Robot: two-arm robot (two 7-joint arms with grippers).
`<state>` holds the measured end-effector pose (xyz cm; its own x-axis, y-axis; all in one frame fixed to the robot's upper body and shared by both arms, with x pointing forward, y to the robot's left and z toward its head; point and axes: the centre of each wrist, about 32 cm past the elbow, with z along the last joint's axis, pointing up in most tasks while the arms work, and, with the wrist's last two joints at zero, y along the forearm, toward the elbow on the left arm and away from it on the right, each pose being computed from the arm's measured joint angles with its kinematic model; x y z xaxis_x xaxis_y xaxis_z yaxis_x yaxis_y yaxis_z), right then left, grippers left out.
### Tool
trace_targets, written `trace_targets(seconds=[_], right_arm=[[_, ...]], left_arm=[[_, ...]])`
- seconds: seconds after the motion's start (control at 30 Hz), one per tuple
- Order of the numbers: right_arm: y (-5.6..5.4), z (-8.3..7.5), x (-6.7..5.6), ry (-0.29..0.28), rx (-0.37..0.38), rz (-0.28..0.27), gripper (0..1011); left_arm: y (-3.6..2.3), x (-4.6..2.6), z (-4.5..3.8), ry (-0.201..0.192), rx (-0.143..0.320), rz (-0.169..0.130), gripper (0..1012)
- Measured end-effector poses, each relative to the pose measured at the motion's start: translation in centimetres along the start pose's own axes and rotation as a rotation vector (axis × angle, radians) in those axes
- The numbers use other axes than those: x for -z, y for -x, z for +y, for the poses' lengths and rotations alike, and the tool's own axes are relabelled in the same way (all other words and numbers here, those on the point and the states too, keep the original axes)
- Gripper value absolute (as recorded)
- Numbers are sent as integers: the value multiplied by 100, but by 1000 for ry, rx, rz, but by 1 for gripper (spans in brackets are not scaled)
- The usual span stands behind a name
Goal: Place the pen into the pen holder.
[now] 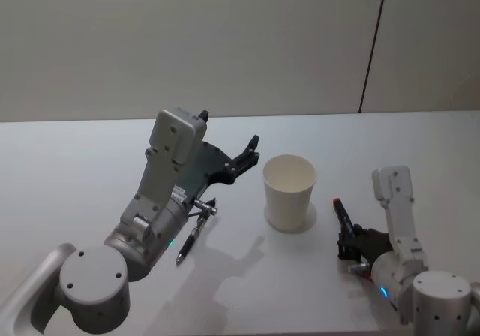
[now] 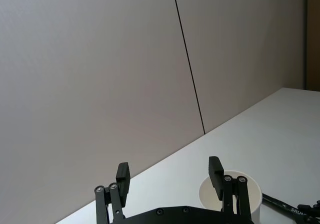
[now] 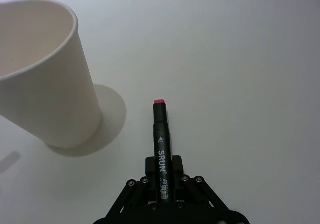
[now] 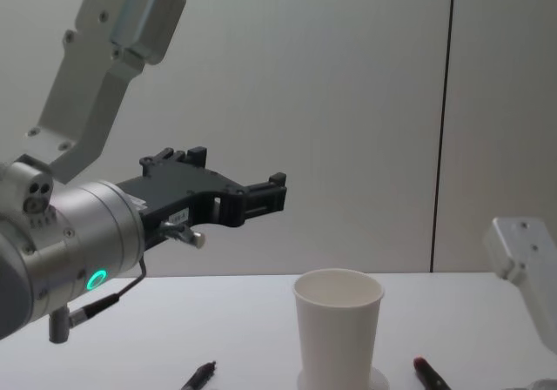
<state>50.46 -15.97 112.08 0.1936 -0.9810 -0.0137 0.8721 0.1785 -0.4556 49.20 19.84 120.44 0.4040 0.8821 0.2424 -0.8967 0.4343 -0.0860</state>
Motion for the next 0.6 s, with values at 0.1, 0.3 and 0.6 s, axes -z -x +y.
trace_targets(seconds=[0.1,0.3,0.6], right_arm=[[-11,-8,-13,-11,-2,1,172],[-27,-27,-37,-26,-5,3,172],[-46,-74,-80,-72,-11,2,172]], left_arm=[[0,0,0,0,0,0,999],[0,0,0,0,0,0,999],[0,0,0,0,0,0,1000]])
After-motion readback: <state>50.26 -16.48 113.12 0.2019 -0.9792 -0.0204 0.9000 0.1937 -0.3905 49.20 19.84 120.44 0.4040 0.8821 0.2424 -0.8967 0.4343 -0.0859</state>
